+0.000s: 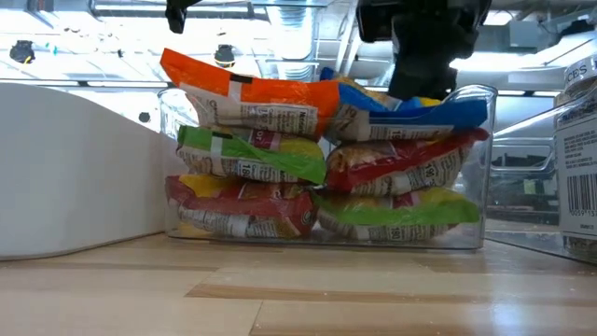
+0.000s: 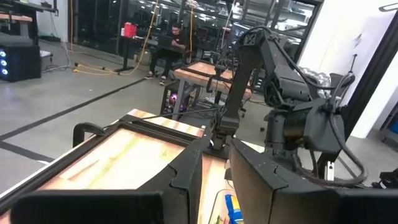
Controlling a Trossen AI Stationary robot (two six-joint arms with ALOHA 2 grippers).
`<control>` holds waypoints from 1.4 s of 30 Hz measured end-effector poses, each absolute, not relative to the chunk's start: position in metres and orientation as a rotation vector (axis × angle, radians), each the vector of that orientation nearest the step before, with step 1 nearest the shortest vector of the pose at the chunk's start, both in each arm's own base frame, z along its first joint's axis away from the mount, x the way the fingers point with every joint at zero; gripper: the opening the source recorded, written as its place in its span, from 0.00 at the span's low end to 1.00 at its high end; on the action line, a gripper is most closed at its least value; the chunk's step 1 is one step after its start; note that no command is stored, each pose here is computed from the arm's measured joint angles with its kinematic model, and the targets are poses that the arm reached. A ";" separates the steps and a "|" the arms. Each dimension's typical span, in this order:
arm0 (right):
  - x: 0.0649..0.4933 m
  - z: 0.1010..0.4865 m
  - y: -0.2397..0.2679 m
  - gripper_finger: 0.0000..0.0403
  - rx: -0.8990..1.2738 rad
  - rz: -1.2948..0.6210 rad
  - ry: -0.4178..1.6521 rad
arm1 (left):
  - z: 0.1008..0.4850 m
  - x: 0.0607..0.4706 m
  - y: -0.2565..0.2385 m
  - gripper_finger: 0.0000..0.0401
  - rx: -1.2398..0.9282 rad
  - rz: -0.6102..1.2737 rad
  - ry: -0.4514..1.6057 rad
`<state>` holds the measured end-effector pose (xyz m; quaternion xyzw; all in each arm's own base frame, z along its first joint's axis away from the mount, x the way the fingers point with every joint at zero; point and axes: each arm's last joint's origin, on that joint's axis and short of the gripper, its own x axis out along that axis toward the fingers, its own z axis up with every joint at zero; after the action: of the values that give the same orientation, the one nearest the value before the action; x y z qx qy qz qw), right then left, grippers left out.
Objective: Pick & Place Food Item
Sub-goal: Return to Home Position
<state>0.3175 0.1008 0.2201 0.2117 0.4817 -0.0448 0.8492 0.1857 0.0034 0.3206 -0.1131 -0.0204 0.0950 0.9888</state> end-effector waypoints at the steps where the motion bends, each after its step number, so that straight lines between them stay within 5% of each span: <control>1: 0.316 0.222 0.100 0.00 0.446 -0.095 1.016 | 0.321 0.186 0.003 0.19 -0.229 0.190 -0.041; 12: 0.285 0.286 0.101 0.00 0.498 -0.096 0.749 | 0.317 0.186 0.002 0.19 -0.242 0.157 -0.002; 19: 0.260 0.316 0.096 0.00 0.527 -0.187 0.607 | 0.282 0.204 -0.011 0.12 -0.236 0.002 0.295; 23: 0.254 0.323 0.092 0.00 0.533 -0.201 0.568 | 0.259 0.226 -0.023 0.02 -0.265 -0.057 0.411; 32: 0.253 0.324 0.091 0.00 0.525 -0.224 0.554 | 0.218 0.269 -0.054 0.00 -0.293 -0.268 0.466; 42: 0.255 0.324 0.091 0.00 0.539 -0.241 0.546 | 0.193 0.283 -0.064 0.00 -0.307 -0.283 0.520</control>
<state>0.2545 0.0914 0.3235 0.2623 0.2657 -0.1175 0.9202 0.2827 -0.0642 0.1927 -0.1506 0.2551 -0.1391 0.9449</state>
